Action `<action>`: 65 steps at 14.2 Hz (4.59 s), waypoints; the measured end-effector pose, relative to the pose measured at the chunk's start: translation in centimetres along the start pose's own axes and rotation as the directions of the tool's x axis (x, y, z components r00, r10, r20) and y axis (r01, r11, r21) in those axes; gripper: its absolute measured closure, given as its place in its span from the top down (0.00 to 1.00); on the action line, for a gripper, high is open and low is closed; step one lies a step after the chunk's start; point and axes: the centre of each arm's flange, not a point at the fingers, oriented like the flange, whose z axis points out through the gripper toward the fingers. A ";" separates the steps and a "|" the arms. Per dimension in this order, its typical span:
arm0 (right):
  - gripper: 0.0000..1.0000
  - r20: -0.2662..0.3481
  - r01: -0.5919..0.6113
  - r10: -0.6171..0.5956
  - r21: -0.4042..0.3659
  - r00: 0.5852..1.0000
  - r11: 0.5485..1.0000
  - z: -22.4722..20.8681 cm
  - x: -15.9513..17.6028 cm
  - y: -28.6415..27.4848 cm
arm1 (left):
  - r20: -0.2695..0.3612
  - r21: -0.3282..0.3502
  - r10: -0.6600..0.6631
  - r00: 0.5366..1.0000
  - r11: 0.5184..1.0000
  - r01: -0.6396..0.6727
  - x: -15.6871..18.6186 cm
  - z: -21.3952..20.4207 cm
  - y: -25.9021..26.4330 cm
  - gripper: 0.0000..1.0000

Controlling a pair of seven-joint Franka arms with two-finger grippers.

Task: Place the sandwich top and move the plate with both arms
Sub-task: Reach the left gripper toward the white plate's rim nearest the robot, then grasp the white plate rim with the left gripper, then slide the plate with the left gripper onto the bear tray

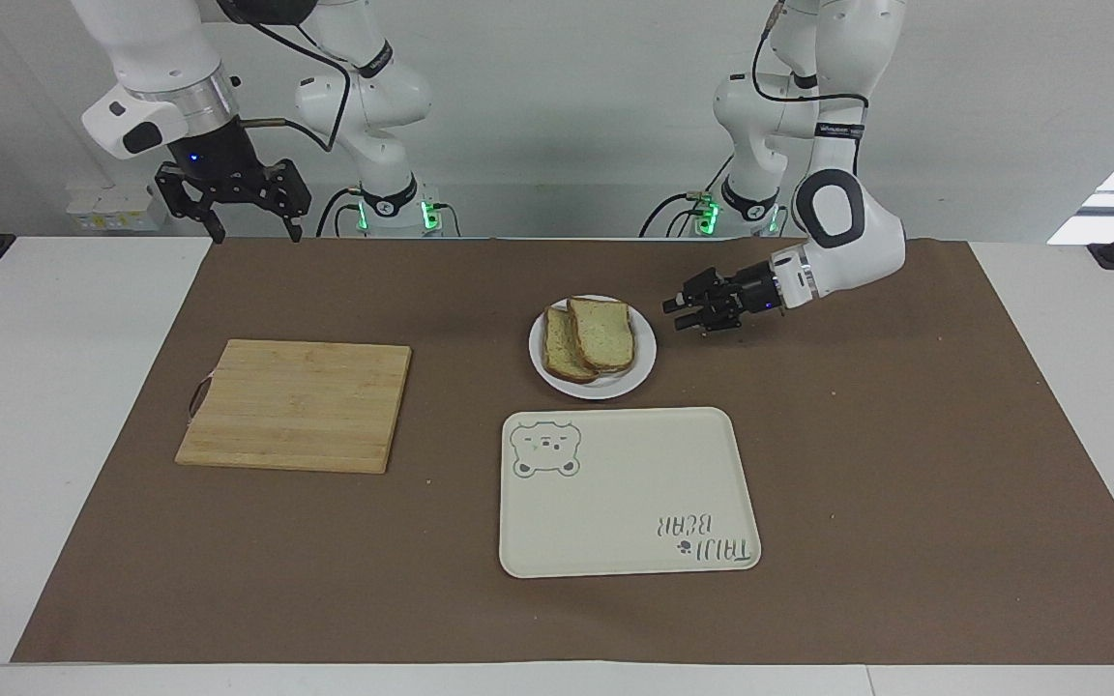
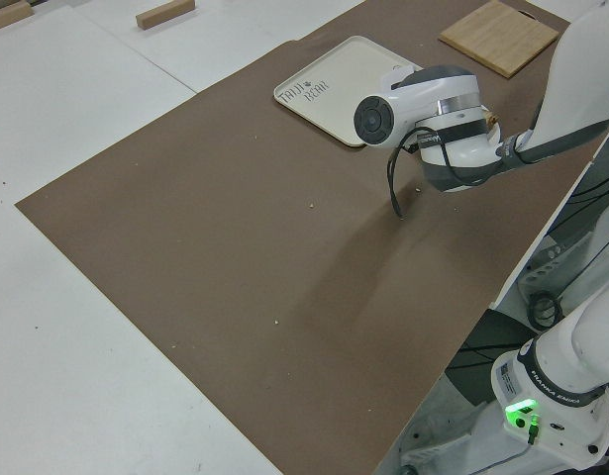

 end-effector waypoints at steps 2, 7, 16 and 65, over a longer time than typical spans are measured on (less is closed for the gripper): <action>1.00 -0.002 0.005 -0.006 -0.017 1.000 1.000 -0.1 0.0 0.2 | -0.011 -0.024 0.009 1.000 1.000 -0.010 -0.5 1.1 -1.9 0.54; 1.00 -0.004 0.023 -0.023 -0.022 1.000 1.000 -0.2 0.0 0.3 | -0.035 -0.061 -0.015 0.999 0.998 0.013 -1.8 2.7 -5.0 0.54; 1.00 -0.004 0.023 -0.023 -0.022 1.000 1.000 -0.2 0.0 0.3 | -0.024 -0.091 -0.088 0.996 0.992 0.085 -3.4 4.4 -6.6 0.46; 1.00 -0.004 0.022 -0.023 -0.022 1.000 1.000 -0.2 0.0 0.3 | -0.076 0.074 -0.107 0.991 0.991 0.113 22.1 1.2 -2.8 0.04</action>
